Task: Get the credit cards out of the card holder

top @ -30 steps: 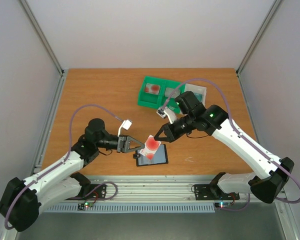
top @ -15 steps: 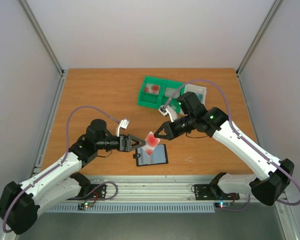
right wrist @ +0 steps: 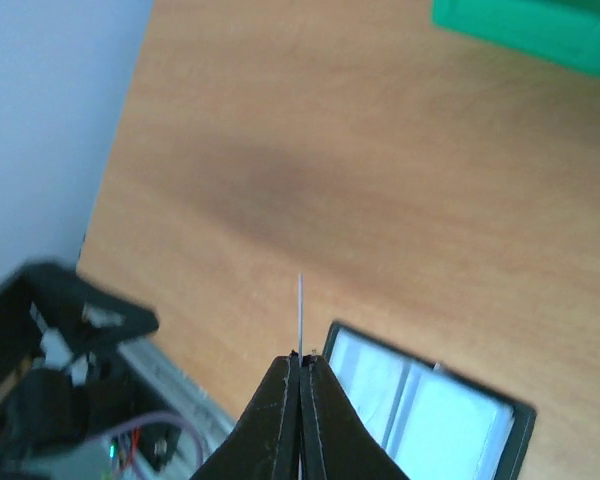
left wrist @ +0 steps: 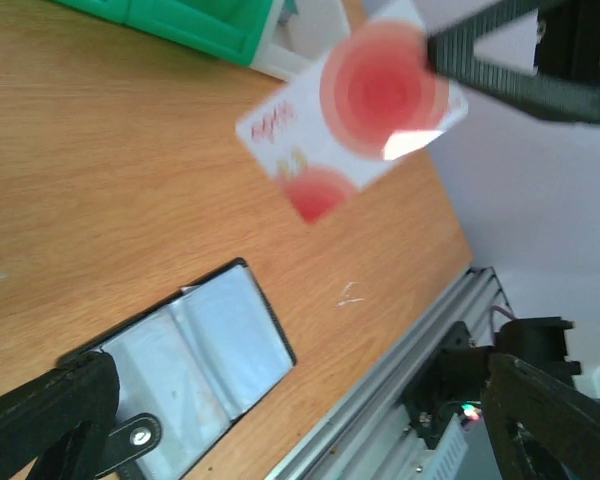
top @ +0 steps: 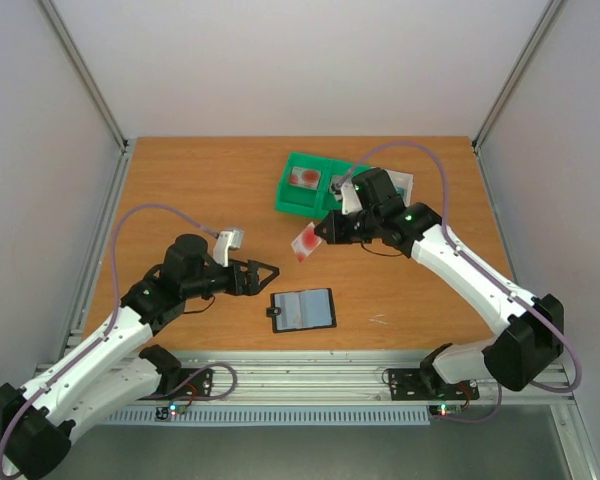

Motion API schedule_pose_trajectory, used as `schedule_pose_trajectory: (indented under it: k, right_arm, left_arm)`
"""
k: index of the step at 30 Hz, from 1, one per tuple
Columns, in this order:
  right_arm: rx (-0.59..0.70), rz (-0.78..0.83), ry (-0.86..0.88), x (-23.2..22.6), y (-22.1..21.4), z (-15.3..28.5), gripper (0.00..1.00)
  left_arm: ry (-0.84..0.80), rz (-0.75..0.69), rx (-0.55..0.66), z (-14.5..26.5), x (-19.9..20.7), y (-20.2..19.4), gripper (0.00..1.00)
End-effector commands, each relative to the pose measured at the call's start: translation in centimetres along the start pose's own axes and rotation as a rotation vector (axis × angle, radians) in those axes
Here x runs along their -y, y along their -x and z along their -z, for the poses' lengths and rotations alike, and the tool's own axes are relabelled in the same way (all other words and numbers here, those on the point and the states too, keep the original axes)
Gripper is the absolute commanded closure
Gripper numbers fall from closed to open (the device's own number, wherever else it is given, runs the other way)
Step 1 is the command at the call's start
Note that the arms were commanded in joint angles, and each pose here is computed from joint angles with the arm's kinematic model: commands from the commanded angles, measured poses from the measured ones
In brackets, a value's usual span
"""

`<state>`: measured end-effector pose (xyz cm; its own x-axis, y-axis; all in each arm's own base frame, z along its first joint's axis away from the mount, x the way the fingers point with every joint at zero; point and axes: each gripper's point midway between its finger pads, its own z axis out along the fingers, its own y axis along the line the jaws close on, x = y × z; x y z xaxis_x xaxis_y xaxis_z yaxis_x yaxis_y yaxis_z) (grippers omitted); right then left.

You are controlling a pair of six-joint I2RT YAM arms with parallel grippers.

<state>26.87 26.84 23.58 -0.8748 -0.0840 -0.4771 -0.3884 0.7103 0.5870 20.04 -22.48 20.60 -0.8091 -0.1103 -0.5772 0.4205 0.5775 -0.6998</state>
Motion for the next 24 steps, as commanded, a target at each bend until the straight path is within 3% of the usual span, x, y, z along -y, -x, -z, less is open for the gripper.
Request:
schedule_pose_trajectory:
  k: [1, 11, 24]
  right_arm:
    - [0.178, -0.109, -0.049, 2.6, 4.7, -0.8, 0.99]
    - [0.38, -0.199, -0.168, 8.0, 10.7, -3.6, 0.99]
    - [0.529, -0.233, -0.262, 11.4, 16.9, -7.4, 0.99]
  left_arm:
    - [0.097, -0.032, 0.014, 0.2, -2.2, -0.5, 0.01]
    - [0.242, 0.026, -0.023, -0.1, -5.8, -2.1, 0.01]
    - [0.26, 0.027, -0.05, -0.7, -6.8, -2.9, 0.01]
